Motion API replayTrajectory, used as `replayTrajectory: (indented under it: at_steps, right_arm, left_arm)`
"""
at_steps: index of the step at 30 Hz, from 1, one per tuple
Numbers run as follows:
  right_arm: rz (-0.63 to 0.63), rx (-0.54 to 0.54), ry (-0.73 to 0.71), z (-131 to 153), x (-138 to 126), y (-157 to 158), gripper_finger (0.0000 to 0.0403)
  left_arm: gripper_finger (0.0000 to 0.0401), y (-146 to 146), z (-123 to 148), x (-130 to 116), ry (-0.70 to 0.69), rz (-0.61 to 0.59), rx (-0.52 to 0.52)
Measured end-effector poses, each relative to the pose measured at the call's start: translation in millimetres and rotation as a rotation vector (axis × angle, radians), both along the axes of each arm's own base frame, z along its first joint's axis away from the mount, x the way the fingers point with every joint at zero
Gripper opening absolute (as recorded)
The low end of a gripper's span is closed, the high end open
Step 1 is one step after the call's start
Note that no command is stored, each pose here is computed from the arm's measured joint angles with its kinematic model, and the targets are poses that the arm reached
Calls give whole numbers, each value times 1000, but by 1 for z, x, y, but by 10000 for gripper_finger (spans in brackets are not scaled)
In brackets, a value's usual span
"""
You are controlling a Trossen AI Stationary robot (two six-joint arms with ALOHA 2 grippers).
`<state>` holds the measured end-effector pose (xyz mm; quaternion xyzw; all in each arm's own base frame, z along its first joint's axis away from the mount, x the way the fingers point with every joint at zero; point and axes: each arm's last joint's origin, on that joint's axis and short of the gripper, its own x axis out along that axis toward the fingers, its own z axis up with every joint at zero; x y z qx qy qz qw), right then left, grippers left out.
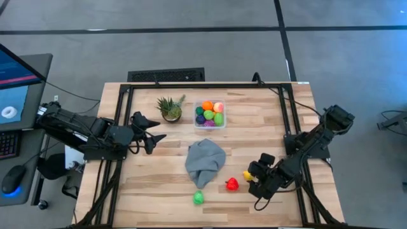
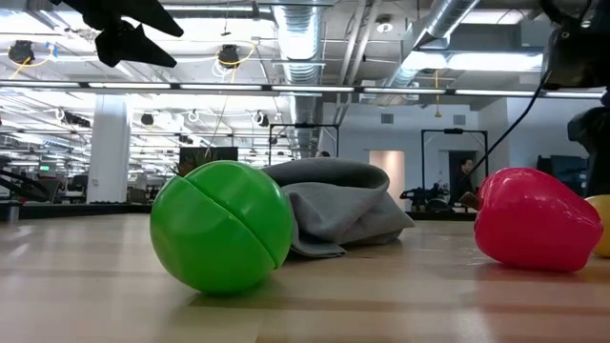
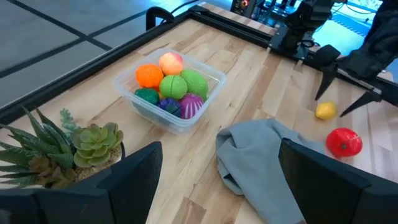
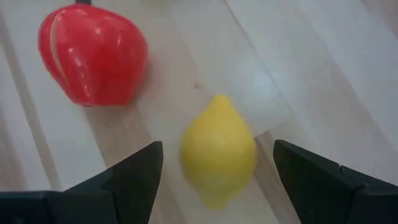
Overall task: Pick and placing Produce into tupperware
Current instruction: Put the yellow lemon into the transparent container
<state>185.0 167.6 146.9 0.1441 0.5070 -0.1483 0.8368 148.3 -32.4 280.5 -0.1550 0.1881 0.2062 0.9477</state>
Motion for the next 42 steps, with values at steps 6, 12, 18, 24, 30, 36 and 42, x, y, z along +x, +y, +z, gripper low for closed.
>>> replayTrajectory:
  at_steps: [6,12,18,24,30,36,42]
  right_arm:
    - [-5,-2,0,0,2,-1,328]
    - [-9,-13,9,-1,4,-5,328]
    - [10,-32,17,-1,7,-9,328]
    - [26,-39,22,-1,8,-10,328]
    - [32,-25,36,-1,7,-9,328]
    - [35,-15,40,-1,7,-9,328]
    - [37,-11,35,-1,8,-8,328]
  left_arm:
    - [311,0,-1,-1,14,-1,4]
    - [311,0,-1,-1,15,0,4]
    - [311,0,-1,-1,15,0,4]
    - [311,0,-1,-1,15,-1,4]
    - [311,0,-1,-1,17,-1,6]
    - [311,0,-2,-1,31,-4,15]
    - [311,0,-2,-1,32,-4,15]
